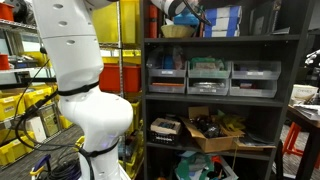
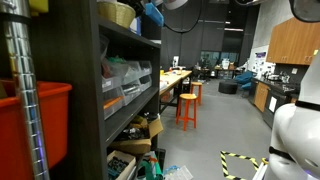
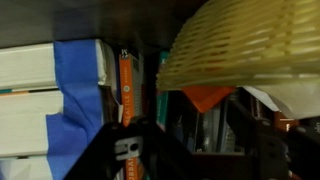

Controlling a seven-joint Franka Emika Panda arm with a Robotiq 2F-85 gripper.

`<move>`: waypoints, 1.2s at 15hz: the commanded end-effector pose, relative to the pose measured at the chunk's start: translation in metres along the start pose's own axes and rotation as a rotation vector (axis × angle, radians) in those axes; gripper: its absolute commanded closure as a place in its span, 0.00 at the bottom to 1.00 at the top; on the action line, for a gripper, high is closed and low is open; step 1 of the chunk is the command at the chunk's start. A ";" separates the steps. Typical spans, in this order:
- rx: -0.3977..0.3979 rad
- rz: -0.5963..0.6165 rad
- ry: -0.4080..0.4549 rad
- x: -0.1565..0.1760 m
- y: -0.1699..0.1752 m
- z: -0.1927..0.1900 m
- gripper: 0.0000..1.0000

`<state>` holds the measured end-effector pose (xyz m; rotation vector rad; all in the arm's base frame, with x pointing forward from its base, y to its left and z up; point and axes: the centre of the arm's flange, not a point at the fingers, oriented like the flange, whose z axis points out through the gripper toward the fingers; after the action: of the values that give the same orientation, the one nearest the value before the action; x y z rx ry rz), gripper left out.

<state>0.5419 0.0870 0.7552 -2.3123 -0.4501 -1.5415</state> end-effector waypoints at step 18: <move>0.020 0.031 -0.044 -0.010 0.003 -0.007 0.68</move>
<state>0.5427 0.0833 0.7465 -2.3313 -0.4347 -1.4919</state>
